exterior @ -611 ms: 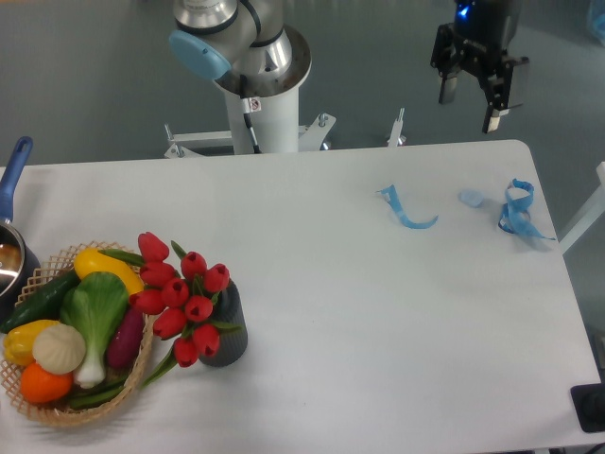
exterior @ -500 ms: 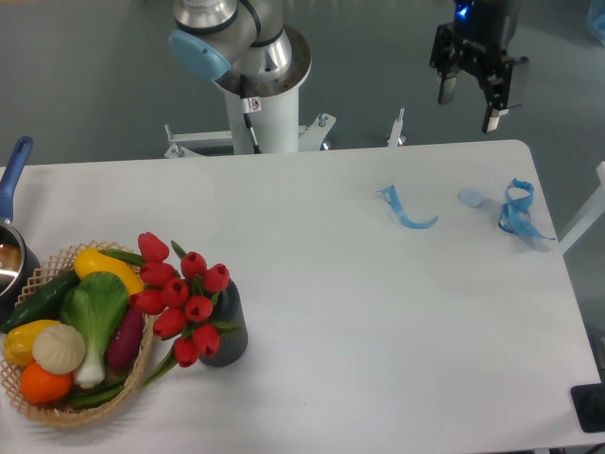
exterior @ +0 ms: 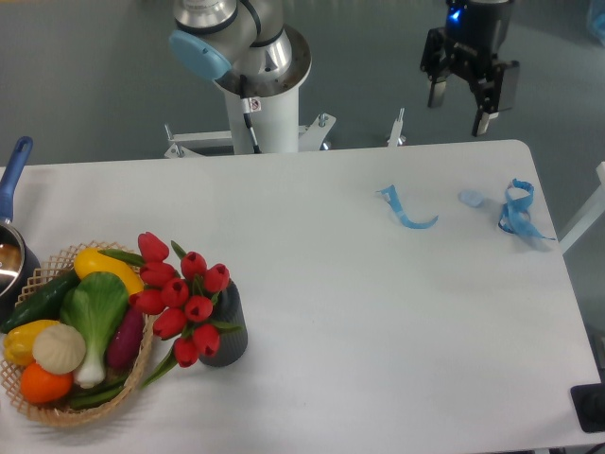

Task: Pick up the flowers from the vase
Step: 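Move the open gripper across the table toward the red tulips in the black vase, then lower the gripper around the tulip stems and close it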

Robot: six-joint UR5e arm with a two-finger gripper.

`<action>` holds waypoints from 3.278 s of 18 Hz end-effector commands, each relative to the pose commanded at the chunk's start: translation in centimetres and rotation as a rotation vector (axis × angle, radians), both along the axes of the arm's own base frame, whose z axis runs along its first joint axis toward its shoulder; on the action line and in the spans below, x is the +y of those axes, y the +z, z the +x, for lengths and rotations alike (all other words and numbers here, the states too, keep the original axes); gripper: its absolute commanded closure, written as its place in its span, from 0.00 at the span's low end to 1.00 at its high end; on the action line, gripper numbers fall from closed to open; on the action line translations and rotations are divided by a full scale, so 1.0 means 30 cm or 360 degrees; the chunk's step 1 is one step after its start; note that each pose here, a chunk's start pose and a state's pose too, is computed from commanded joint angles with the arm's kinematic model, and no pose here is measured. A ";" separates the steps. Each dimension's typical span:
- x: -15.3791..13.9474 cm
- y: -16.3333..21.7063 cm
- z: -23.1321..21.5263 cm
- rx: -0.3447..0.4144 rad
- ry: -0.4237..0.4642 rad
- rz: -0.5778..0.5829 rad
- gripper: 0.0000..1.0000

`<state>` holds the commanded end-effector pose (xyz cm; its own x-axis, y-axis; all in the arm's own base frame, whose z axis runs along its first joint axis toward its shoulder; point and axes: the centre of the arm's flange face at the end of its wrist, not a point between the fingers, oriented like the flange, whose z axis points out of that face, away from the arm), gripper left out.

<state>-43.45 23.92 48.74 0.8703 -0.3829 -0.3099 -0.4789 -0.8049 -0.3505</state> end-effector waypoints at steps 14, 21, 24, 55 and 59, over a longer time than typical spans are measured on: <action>0.201 -0.182 0.168 -0.0446 0.0142 0.0309 0.00; 0.446 -0.264 0.261 -0.0692 -0.0013 0.0558 0.00; 0.511 -0.288 0.301 -0.0714 -0.0068 0.0544 0.00; 0.968 -0.511 0.450 -0.0805 -0.0180 0.0452 0.00; 0.978 -0.519 0.462 -0.0810 -0.0194 0.0448 0.02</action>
